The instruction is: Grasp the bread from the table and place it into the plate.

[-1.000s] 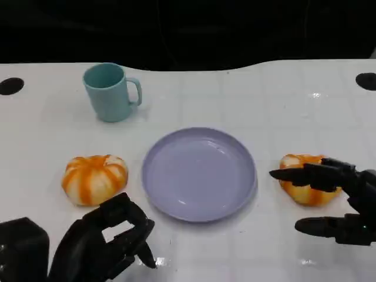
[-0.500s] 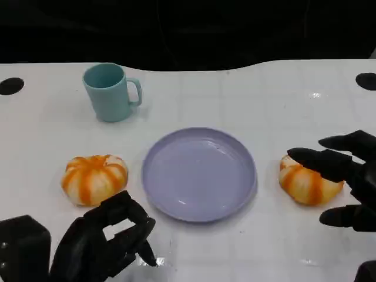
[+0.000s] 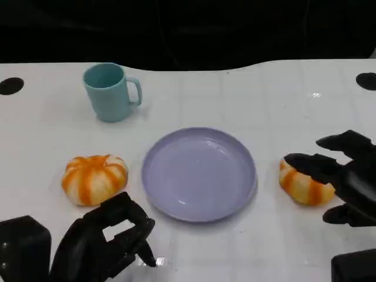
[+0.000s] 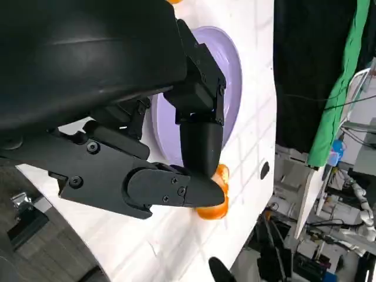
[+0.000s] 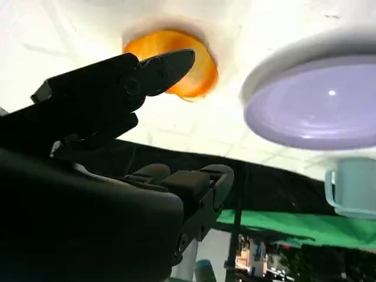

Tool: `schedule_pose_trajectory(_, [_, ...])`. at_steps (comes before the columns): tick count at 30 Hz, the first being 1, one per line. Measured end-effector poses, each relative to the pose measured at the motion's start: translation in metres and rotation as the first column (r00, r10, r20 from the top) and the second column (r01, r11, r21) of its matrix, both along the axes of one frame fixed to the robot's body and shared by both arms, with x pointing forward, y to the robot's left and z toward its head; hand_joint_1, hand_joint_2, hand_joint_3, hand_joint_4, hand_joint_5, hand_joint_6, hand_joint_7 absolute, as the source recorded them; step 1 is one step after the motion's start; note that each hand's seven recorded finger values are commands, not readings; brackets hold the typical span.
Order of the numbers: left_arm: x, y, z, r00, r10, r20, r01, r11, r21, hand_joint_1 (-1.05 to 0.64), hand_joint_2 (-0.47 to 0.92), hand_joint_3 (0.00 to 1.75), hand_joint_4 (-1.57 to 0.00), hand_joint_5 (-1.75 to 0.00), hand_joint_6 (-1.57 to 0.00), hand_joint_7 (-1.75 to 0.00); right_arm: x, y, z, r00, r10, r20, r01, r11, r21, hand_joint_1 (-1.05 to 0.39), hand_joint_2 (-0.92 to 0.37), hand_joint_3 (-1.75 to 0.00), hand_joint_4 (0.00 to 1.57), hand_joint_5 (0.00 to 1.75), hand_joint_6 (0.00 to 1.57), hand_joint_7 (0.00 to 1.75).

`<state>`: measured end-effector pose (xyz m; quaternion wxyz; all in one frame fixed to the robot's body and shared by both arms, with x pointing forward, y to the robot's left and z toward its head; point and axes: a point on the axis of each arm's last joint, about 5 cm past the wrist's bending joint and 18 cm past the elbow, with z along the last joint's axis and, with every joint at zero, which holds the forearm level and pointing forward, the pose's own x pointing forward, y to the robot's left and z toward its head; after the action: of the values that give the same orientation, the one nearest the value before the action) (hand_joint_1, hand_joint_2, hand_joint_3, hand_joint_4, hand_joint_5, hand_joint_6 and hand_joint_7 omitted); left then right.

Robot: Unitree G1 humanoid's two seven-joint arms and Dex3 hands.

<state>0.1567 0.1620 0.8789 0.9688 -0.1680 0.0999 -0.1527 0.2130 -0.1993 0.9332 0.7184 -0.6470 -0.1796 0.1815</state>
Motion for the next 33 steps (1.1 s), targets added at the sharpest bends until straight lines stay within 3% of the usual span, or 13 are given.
schedule_pose_trajectory(8, [0.000,-0.001,0.000,1.000,-0.004,0.002,0.004,1.000,0.006,-0.58,0.92,0.28,-0.70,-1.75,-0.60,-1.64,0.021,0.006,-0.0109,1.000,0.000,-0.028,-0.003,0.994,-0.109,-0.55,-0.81,0.00,0.22,0.35,0.35,0.00])
schedule_pose_trajectory(16, [0.000,-0.001,0.000,1.000,-0.004,0.004,0.004,1.000,0.007,-0.59,0.92,0.27,-0.71,-1.75,-0.60,-1.64,0.036,0.011,-0.0219,0.998,-0.009,-0.061,-0.002,0.984,-0.179,-0.51,-0.80,0.00,0.31,0.21,0.38,0.01])
schedule_pose_trajectory(26, [0.000,-0.002,0.000,1.000,-0.002,0.003,0.002,1.000,0.011,-0.59,0.92,0.28,-0.72,-1.75,-0.62,-1.62,0.053,0.020,-0.0318,0.987,-0.045,-0.154,0.001,0.962,-0.274,-0.45,-0.80,0.00,0.42,0.13,0.44,0.02])
schedule_pose_trajectory(33, [0.000,-0.001,0.000,1.000,0.000,0.006,0.000,1.000,0.009,-0.59,0.92,0.26,-0.72,-1.75,-0.62,-1.62,0.066,0.028,-0.0315,0.985,-0.041,-0.167,-0.013,0.951,-0.310,-0.41,-0.80,0.00,0.58,0.13,0.57,0.04])
